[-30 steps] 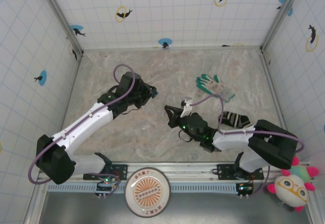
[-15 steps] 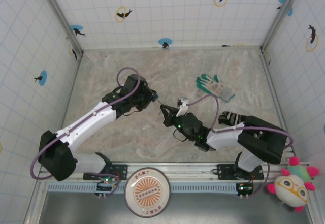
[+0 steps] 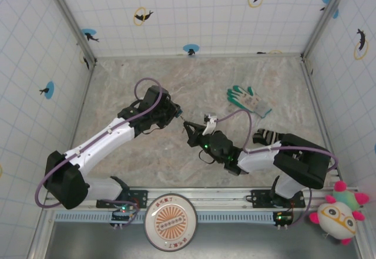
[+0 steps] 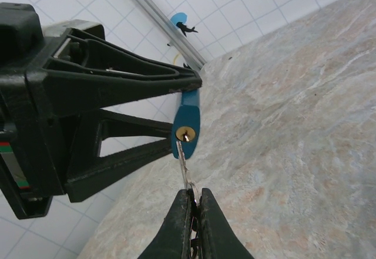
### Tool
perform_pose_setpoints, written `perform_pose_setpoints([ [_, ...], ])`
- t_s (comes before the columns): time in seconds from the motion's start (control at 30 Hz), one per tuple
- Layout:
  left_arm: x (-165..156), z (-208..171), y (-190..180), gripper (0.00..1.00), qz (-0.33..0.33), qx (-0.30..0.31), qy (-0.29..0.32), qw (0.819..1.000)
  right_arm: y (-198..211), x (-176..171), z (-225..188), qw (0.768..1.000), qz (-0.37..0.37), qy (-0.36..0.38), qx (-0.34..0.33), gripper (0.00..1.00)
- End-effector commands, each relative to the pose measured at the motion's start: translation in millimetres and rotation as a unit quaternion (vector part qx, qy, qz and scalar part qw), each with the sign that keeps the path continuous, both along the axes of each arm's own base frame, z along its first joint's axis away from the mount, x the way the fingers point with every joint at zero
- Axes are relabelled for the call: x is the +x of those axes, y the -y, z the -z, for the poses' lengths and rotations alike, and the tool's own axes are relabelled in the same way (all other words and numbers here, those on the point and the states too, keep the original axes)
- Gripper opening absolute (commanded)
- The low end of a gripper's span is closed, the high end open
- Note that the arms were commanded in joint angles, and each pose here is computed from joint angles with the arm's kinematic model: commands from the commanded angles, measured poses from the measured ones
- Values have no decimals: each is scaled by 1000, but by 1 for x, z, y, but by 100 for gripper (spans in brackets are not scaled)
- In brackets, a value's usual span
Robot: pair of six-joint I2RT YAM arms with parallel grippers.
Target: Unlock with the key
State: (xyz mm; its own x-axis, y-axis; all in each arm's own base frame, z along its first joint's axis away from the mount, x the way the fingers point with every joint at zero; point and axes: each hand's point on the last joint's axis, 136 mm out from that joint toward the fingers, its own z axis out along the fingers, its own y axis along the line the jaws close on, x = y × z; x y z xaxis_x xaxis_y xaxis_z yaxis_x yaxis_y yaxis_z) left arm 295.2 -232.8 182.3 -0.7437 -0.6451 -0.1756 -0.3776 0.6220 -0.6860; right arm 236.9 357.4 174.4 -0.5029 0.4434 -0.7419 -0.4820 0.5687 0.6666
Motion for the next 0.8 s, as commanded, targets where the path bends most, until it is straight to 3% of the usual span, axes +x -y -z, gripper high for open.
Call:
perform_pose_setpoints([
  [0.0,0,-9,1,17,-3,-6,10,1000,-9,2,-19,1000,1,10,29,0],
  [0.4,8,-25,-8,17,10,48,44,998,-7,2,-15,1000,5,-5,24,0],
  [0.77,7,-23,2,17,33,44,43,998,-11,6,-16,999,0,-11,35,0],
])
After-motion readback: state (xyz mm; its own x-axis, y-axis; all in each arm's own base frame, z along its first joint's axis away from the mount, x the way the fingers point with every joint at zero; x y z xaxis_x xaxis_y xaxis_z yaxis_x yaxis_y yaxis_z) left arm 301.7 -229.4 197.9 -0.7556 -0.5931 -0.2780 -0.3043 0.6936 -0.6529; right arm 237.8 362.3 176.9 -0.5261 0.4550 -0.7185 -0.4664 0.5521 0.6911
